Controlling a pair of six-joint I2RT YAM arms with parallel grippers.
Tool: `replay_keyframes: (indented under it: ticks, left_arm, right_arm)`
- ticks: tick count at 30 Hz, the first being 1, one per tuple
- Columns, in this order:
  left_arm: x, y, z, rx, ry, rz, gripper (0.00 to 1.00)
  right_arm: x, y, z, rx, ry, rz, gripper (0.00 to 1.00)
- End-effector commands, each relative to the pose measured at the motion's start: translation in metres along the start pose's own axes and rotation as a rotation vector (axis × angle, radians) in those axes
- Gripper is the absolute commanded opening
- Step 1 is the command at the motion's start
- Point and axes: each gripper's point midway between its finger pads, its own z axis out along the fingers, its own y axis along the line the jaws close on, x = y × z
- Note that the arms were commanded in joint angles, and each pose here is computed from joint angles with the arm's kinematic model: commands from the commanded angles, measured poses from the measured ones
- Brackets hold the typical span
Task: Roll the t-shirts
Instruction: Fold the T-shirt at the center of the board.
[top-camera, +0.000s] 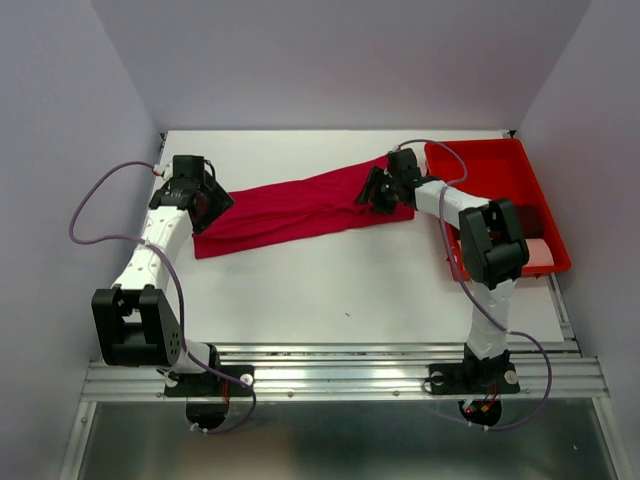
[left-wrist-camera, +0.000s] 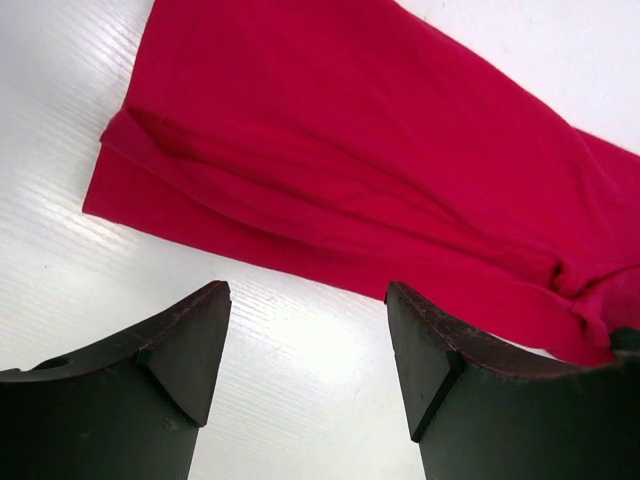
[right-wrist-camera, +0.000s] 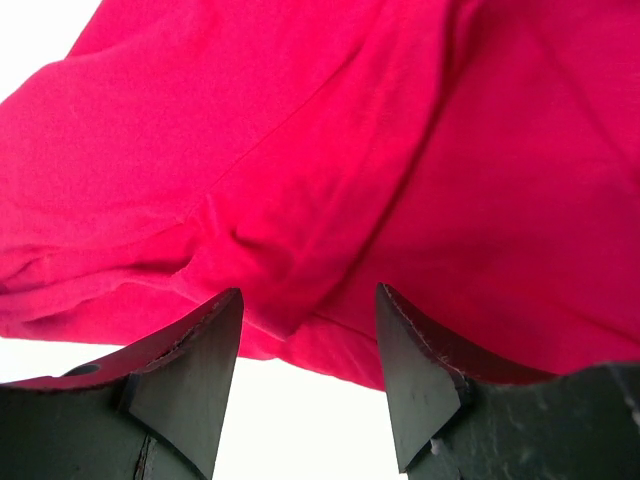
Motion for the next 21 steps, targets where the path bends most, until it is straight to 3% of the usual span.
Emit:
replay_keyframes:
  ticks: [1,12,21]
  left_arm:
    - [0.003,0.001,-0.007,0.017,-0.004,0.029,0.75]
    - [0.006,0.002,-0.007,0.014,0.003,0.039,0.75]
    - [0.010,0.007,-0.014,0.017,0.006,0.066,0.75]
  right_arm:
    - [-0.014,0.029,0.005,-0.094,-0.024,-0.020,0.61]
    - [-0.010,0.043,0.024,-0.143,-0.001,-0.014,0.61]
    - [-0.051,0.076,0.038,-0.236,-0.101,0.007,0.61]
